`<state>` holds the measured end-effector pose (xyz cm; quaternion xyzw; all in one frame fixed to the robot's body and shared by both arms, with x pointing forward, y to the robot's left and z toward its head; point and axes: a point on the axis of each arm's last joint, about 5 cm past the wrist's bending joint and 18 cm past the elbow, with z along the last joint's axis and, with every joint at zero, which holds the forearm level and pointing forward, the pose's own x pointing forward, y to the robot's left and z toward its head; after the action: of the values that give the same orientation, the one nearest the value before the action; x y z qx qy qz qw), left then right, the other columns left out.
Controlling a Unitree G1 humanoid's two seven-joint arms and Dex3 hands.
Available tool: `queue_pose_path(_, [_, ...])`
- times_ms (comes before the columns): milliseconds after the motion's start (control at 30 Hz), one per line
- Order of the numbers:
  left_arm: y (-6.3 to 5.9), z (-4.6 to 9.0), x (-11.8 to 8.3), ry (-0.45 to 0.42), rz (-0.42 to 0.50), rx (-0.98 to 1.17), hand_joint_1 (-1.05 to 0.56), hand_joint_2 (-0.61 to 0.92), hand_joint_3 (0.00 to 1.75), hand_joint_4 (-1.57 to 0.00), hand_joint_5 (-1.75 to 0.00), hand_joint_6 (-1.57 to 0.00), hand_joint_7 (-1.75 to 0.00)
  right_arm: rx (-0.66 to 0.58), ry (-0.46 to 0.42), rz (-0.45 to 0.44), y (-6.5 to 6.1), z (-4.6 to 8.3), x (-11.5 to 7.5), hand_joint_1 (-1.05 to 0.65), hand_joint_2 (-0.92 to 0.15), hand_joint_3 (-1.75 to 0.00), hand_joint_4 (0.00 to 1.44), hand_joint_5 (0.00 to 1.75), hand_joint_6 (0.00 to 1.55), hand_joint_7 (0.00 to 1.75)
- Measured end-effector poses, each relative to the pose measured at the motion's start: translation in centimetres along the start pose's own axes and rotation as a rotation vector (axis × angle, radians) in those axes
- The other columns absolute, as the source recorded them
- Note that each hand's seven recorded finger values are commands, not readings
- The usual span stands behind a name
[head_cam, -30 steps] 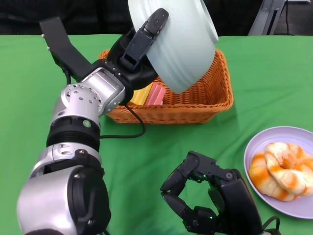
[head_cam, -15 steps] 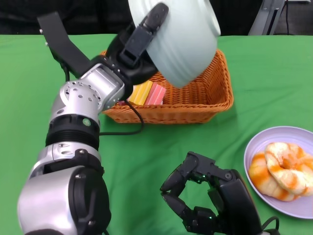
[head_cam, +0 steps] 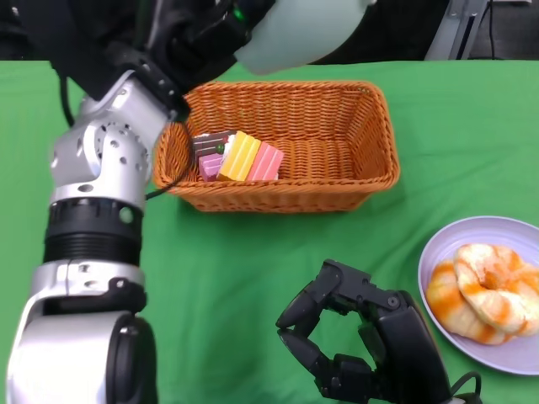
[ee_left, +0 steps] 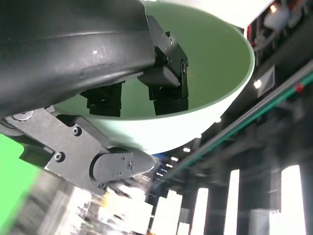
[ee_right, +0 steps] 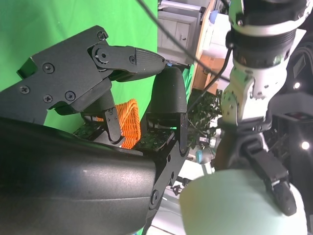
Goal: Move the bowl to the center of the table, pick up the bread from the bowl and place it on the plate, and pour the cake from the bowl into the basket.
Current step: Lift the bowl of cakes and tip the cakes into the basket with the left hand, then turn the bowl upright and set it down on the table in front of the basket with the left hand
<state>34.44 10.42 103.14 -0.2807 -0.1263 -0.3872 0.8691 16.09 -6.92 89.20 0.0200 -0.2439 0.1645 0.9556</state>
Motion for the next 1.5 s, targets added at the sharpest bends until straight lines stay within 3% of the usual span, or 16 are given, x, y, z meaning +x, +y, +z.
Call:
queue_pose_path(233, [0.4, 1.7, -2.1, -0.02, -0.057, 0.368, -0.08, 0.6, 1.11, -0.77, -1.64, -0.77, -1.43, 0.001, -0.003, 0.001, 0.0, 0.0, 0.1, -0.38, -0.6, -0.67, 0.76, 1.59, 0.71, 1.27])
queue_pose_path(400, [1.0, 1.0, -4.3, -0.035, -0.068, 0.603, -0.02, 0.56, 1.15, -0.82, -1.63, -0.84, -1.35, -0.001, -0.004, 0.0, -0.1, 0.0, 0.1, -0.39, -0.6, -0.65, 0.75, 1.61, 0.7, 1.28])
queue_pose_path(500, [1.3, 0.7, -5.3, -0.049, -0.087, 0.724, 0.0, 0.57, 1.15, -0.76, -1.71, -0.78, -1.41, -0.002, -0.005, -0.002, -0.1, 0.0, 0.2, -0.37, -0.6, -0.65, 0.74, 1.61, 0.7, 1.29])
queue_pose_path(633, [1.9, 0.5, -6.7, -0.082, -0.107, 0.902, 0.02, 0.57, 1.16, -0.76, -1.66, -0.77, -1.41, -0.002, -0.006, -0.003, -0.1, 0.1, 0.2, -0.37, -0.6, -0.65, 0.73, 1.6, 0.69, 1.29])
queue_pose_path(933, [3.4, -0.8, -10.5, -0.134, -0.079, 1.177, 0.1, 0.5, 1.17, -0.73, -1.7, -0.83, -1.33, -0.001, -0.005, -0.008, -0.2, 0.1, 0.3, -0.38, -0.6, -0.67, 0.73, 1.56, 0.69, 1.3])
queue_pose_path(1067, [3.5, -1.2, -12.3, -0.154, -0.063, 1.31, 0.04, 0.45, 1.19, -0.74, -1.72, -0.84, -1.35, 0.005, -0.018, -0.016, -0.4, 0.4, 0.3, -0.38, -0.59, -0.68, 0.74, 1.54, 0.69, 1.3])
queue_pose_path(1200, [3.5, -1.7, -13.8, -0.187, -0.06, 1.432, 0.01, 0.35, 1.31, -0.83, -1.62, -0.9, -1.31, 0.0, -0.036, -0.029, -0.6, 0.7, 0.4, -0.38, -0.59, -0.68, 0.74, 1.53, 0.68, 1.29])
queue_pose_path(1500, [3.3, -3.5, -17.5, -0.27, 0.033, 1.579, -0.01, 0.3, 1.41, -0.82, -1.73, -0.92, -1.34, 0.009, -0.043, -0.052, -1.0, 1.4, 0.0, -0.36, -0.61, -0.67, 0.75, 1.53, 0.69, 1.27])
